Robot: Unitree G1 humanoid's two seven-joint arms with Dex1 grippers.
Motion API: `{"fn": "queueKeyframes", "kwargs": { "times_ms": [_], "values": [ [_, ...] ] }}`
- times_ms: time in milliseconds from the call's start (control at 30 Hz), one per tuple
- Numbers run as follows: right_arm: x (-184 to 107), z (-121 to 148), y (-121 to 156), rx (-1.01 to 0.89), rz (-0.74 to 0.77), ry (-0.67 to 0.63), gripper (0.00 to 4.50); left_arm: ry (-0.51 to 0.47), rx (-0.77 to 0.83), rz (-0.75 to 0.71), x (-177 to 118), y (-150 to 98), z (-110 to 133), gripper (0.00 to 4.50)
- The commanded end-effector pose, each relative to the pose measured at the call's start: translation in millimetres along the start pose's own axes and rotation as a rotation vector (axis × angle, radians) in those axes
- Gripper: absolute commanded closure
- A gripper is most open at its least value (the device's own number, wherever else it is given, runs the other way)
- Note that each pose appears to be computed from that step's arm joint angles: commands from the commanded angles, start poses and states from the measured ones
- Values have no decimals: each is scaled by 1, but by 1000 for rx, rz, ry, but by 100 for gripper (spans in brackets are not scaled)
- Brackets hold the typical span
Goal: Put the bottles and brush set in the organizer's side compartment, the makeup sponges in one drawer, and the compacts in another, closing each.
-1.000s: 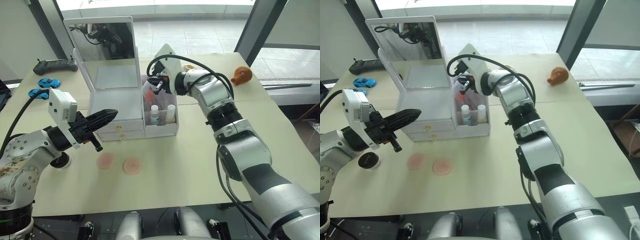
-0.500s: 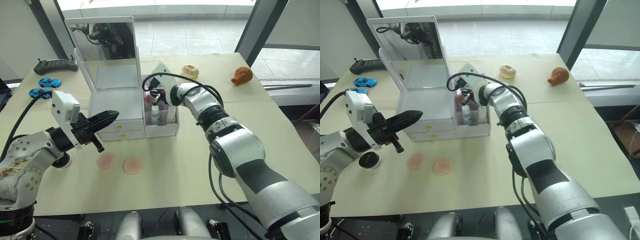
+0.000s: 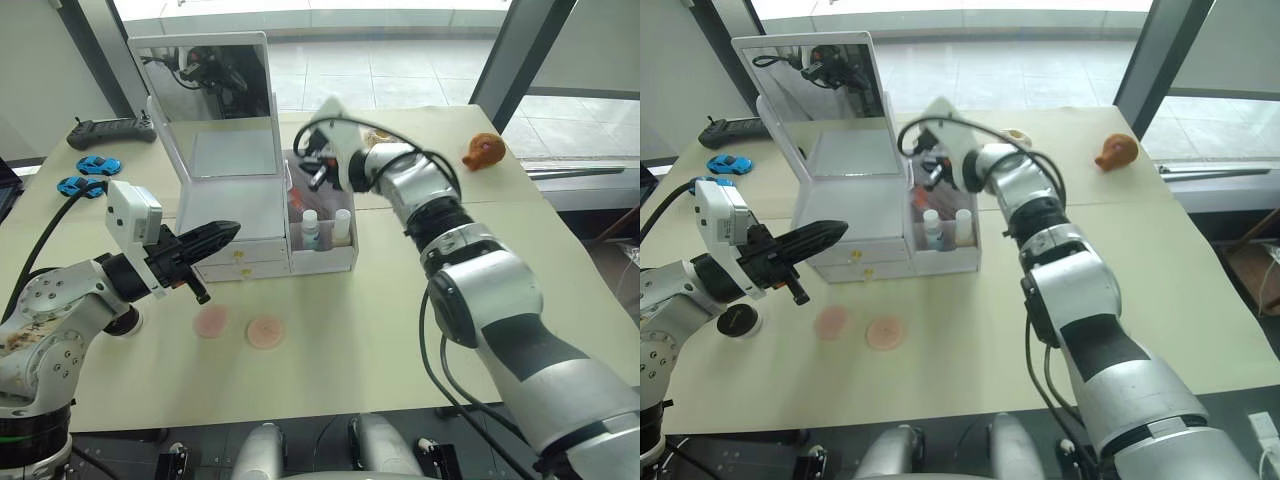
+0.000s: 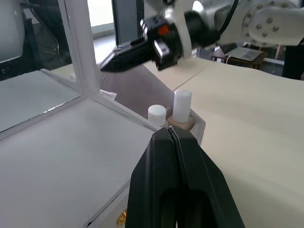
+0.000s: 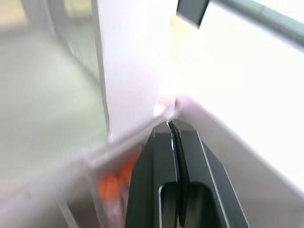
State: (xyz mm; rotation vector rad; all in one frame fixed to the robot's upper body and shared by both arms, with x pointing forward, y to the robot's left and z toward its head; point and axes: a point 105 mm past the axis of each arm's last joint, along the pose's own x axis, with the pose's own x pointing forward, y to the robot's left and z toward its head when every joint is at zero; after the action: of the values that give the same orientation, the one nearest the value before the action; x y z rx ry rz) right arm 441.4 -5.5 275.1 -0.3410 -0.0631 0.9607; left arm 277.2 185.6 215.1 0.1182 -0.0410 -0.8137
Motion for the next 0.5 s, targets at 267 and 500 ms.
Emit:
{"fn": "queueKeyframes", "kwargs": {
  "times_ms": [267,500],
  "values": [
    [-124,-9,7,36,-4,-95,318,35,-139,187,-42,65,3,325],
    [-239,-93,6,159,-275,96,84,146,26,418,-113,124,-18,105]
  ]
}}
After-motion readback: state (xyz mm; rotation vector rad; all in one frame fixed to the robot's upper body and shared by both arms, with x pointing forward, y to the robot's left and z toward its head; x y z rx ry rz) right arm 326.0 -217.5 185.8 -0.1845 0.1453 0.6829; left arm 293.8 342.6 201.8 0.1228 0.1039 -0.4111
